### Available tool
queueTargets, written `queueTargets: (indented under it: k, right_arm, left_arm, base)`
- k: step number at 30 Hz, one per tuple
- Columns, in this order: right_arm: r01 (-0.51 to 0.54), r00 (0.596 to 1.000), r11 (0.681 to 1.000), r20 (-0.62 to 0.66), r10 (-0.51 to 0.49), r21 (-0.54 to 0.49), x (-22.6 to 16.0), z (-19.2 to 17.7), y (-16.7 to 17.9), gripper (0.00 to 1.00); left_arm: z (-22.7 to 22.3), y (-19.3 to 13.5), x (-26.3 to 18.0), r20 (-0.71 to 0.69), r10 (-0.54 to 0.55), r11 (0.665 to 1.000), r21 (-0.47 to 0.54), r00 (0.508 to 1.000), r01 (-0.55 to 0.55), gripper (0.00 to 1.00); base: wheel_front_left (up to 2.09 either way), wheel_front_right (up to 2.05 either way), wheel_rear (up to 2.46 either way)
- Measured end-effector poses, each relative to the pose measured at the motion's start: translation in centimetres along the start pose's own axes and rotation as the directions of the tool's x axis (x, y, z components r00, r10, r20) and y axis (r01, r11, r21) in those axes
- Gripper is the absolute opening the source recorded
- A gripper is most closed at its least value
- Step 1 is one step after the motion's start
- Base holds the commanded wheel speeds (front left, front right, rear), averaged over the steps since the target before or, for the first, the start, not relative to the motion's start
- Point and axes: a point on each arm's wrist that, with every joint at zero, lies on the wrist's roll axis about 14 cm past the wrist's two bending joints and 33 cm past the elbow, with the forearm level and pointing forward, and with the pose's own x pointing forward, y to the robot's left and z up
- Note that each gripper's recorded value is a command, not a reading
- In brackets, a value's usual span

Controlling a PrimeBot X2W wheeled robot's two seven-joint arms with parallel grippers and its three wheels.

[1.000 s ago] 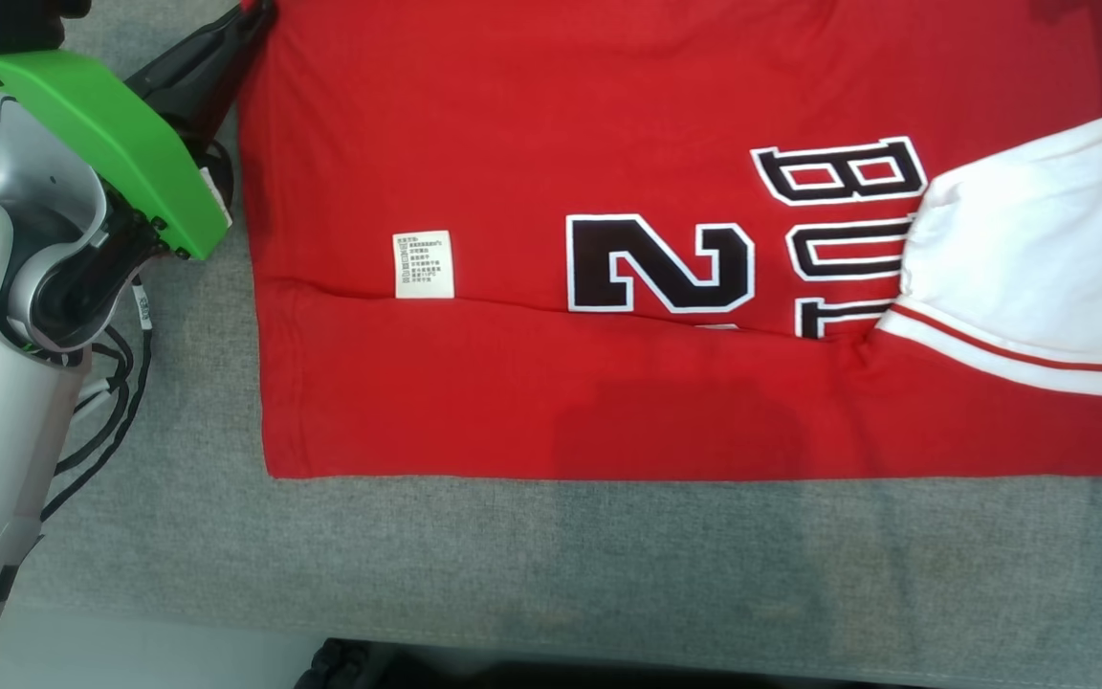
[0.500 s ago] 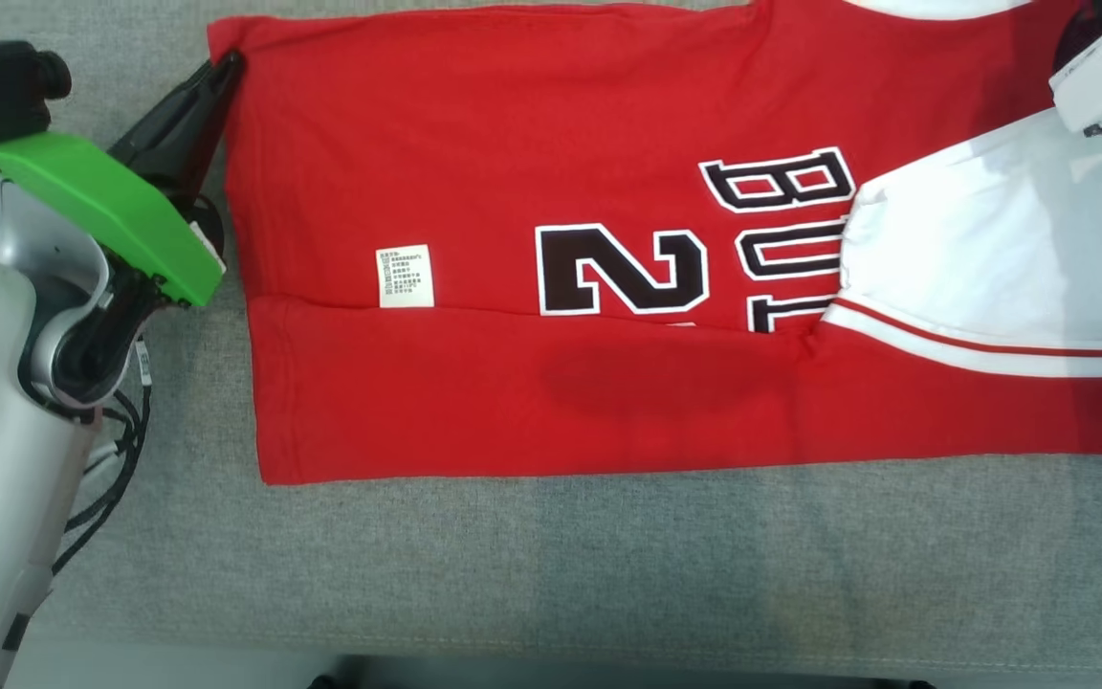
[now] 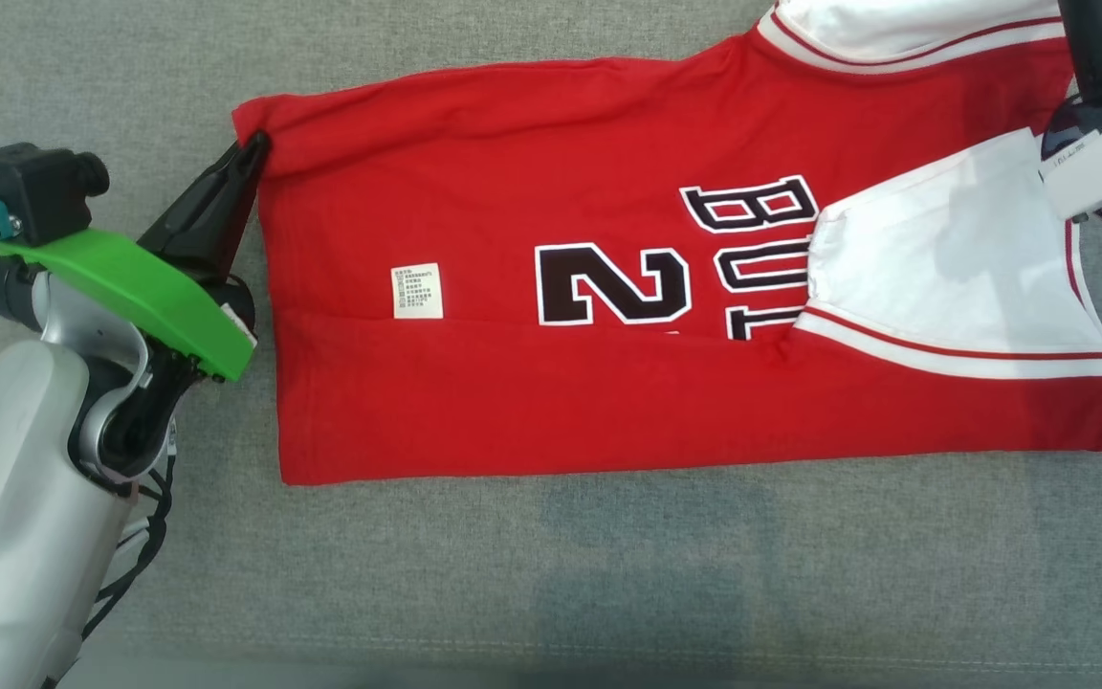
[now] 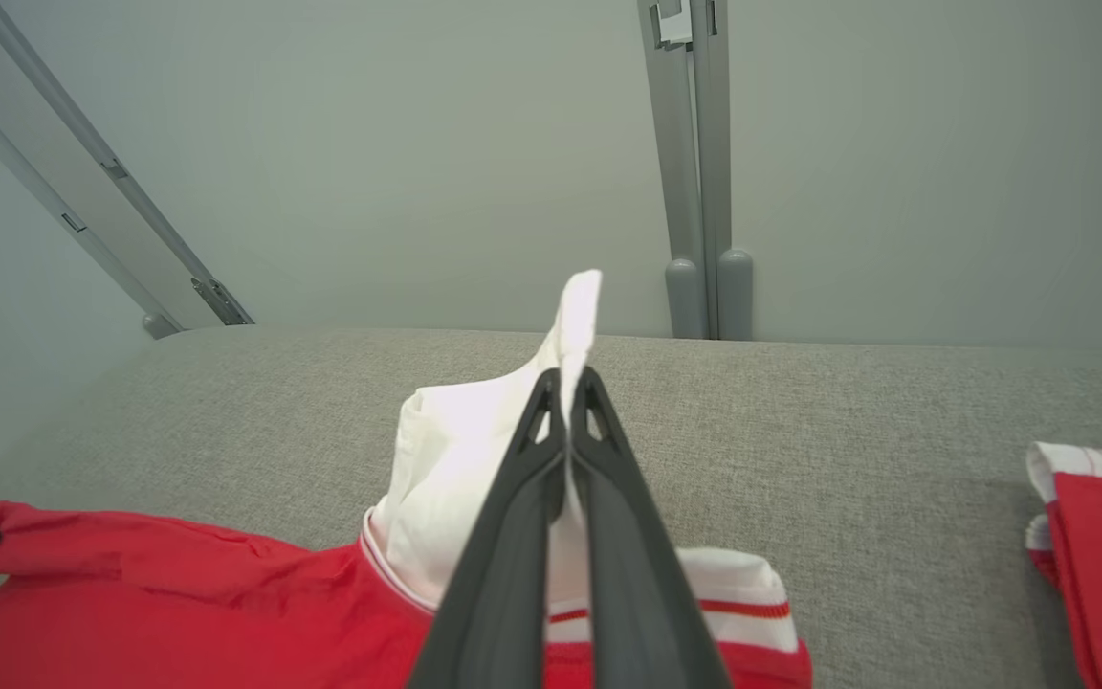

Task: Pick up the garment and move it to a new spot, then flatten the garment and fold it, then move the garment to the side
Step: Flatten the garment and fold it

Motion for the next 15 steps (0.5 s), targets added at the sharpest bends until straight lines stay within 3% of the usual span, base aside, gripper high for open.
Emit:
queueTargets:
  k: [10, 15]
  right_arm:
    - [0.041, 0.999, 0.999, -0.016, -0.041, 0.010, -4.9, -0.7, 0.0, 0.00]
    - [0.059, 0.998, 0.995, -0.033, -0.057, 0.077, -7.5, -1.6, 0.9, 0.00]
  left_arm:
    - [0.5, -0.4, -2.7, 0.075, 0.022, 0.999, -0.044, 0.997, -0.018, 0.00]
    - [-0.5, -1.3, -4.0, 0.077, 0.017, 0.998, -0.066, 0.997, -0.012, 0.00]
  base:
    - [0.00, 0.00, 0.00]
    - [0.00, 0.00, 0.00]
